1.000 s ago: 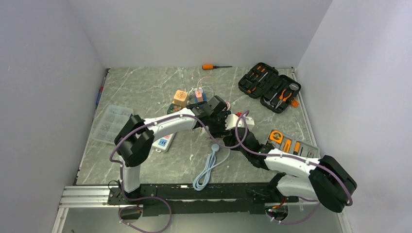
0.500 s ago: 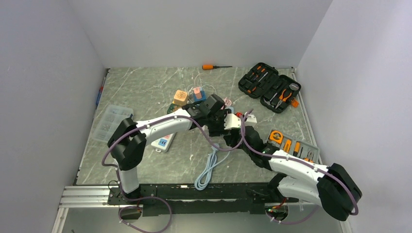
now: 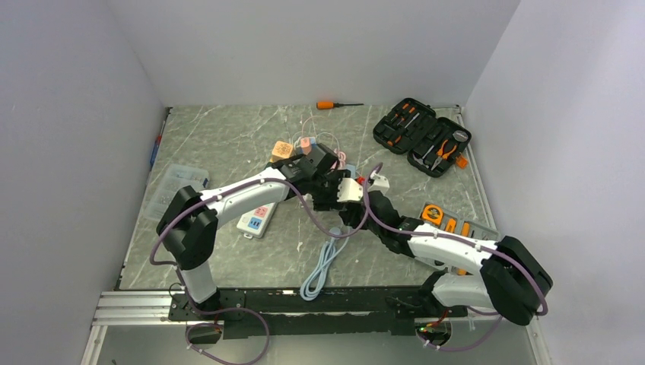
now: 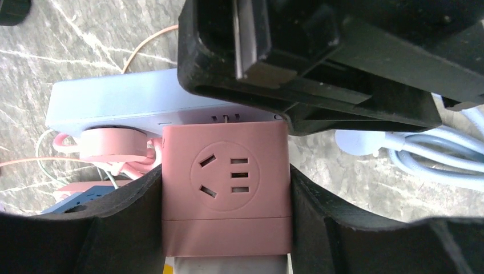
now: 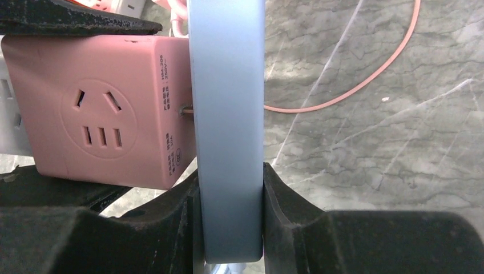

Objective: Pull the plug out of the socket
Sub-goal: Remove the plug from the socket, then place the plug at the center of the board.

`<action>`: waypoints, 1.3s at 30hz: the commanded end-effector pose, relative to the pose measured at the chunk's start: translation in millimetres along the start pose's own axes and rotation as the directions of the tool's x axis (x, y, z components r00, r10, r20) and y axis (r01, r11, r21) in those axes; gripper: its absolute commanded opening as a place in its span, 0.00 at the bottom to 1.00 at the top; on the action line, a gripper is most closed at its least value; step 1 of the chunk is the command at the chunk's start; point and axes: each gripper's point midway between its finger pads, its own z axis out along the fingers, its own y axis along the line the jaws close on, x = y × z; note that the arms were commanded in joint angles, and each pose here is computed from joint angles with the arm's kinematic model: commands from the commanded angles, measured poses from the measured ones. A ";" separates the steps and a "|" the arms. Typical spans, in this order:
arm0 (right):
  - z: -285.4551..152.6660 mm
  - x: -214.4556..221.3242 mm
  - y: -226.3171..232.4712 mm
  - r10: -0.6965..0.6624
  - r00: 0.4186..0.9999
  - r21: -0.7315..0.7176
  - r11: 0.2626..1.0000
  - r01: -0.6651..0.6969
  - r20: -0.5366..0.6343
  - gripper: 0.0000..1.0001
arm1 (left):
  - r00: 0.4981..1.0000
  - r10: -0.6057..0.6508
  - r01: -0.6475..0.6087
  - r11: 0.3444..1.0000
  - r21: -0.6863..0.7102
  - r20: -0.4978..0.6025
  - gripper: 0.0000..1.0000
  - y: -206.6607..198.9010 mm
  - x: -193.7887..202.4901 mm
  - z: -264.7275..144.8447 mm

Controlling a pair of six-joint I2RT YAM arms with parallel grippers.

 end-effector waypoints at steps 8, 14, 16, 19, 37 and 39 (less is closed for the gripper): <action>-12.3 23.6 -103.4 0.026 0.999 0.457 0.889 -0.033 0.021 0.00 | 0.990 0.107 -0.101 0.993 0.062 -0.096 0.00 -11.2 25.5 -52.8; -14.9 37.3 -113.2 0.115 0.993 0.468 0.878 -0.106 0.011 0.00 | 0.991 0.096 -0.090 0.994 0.063 -0.096 0.00 -21.3 32.1 -57.4; -17.2 39.8 -115.3 0.128 0.992 0.462 0.878 -0.122 0.017 0.00 | 0.990 0.097 -0.091 0.994 0.059 -0.099 0.00 -23.7 38.0 -60.2; -20.9 39.0 -114.4 0.127 0.992 0.438 0.890 -0.126 0.028 0.00 | 0.988 0.108 -0.100 0.993 0.069 -0.108 0.00 -30.2 49.1 -61.8; -24.7 17.4 -80.3 0.108 0.991 0.246 0.961 -0.124 0.078 0.30 | 0.979 0.149 -0.130 0.981 0.141 -0.138 0.00 -56.9 42.2 -28.7; -26.3 13.7 -76.1 0.113 0.990 0.219 0.967 -0.130 0.090 0.42 | 0.972 0.163 -0.138 0.979 0.150 -0.169 0.00 -64.8 49.0 -23.0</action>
